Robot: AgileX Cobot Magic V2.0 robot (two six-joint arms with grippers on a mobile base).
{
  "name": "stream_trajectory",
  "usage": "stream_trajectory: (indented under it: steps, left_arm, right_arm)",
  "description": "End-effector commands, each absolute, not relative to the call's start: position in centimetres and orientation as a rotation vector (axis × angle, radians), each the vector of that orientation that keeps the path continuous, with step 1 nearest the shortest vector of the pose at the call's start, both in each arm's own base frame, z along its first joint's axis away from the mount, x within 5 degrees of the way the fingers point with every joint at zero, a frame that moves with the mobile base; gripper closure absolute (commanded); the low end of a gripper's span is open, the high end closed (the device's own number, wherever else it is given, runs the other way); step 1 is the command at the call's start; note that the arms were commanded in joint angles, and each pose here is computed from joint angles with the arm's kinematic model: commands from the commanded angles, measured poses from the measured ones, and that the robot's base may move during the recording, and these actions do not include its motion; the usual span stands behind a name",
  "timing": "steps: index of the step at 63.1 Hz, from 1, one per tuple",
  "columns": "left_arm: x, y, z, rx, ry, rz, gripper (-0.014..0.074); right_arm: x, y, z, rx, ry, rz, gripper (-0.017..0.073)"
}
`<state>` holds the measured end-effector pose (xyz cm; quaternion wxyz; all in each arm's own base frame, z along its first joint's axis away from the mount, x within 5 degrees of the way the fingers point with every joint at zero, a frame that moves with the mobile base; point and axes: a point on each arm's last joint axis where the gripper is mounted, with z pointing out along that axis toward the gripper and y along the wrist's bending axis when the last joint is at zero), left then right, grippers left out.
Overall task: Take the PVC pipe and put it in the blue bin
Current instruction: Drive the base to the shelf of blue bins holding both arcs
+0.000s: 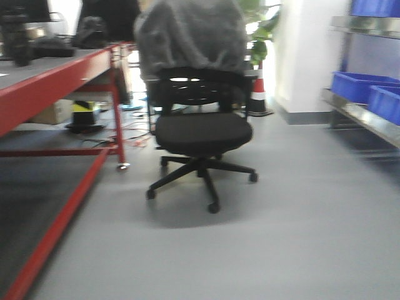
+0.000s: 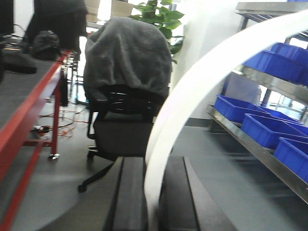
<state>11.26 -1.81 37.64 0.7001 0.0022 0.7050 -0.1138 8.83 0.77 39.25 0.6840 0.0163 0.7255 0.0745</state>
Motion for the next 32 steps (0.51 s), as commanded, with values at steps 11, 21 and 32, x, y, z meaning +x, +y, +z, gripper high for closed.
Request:
stream_trajectory:
  steps: [11,21,32]
  left_arm:
    - [11.11,-1.80,37.99,0.000,1.540,-0.262,0.0704]
    - [11.11,-1.80,37.99,0.000,1.540,-0.262,0.0704]
    - [11.11,-1.80,37.99,0.000,1.540,-0.262,0.0704]
  right_arm:
    - [8.76,0.74,39.48,0.030,1.595,0.158,0.0727]
    - [8.76,0.74,39.48,0.030,1.595,0.158,0.0727]
    - [8.76,0.74,39.48,0.030,1.595,0.158,0.0727]
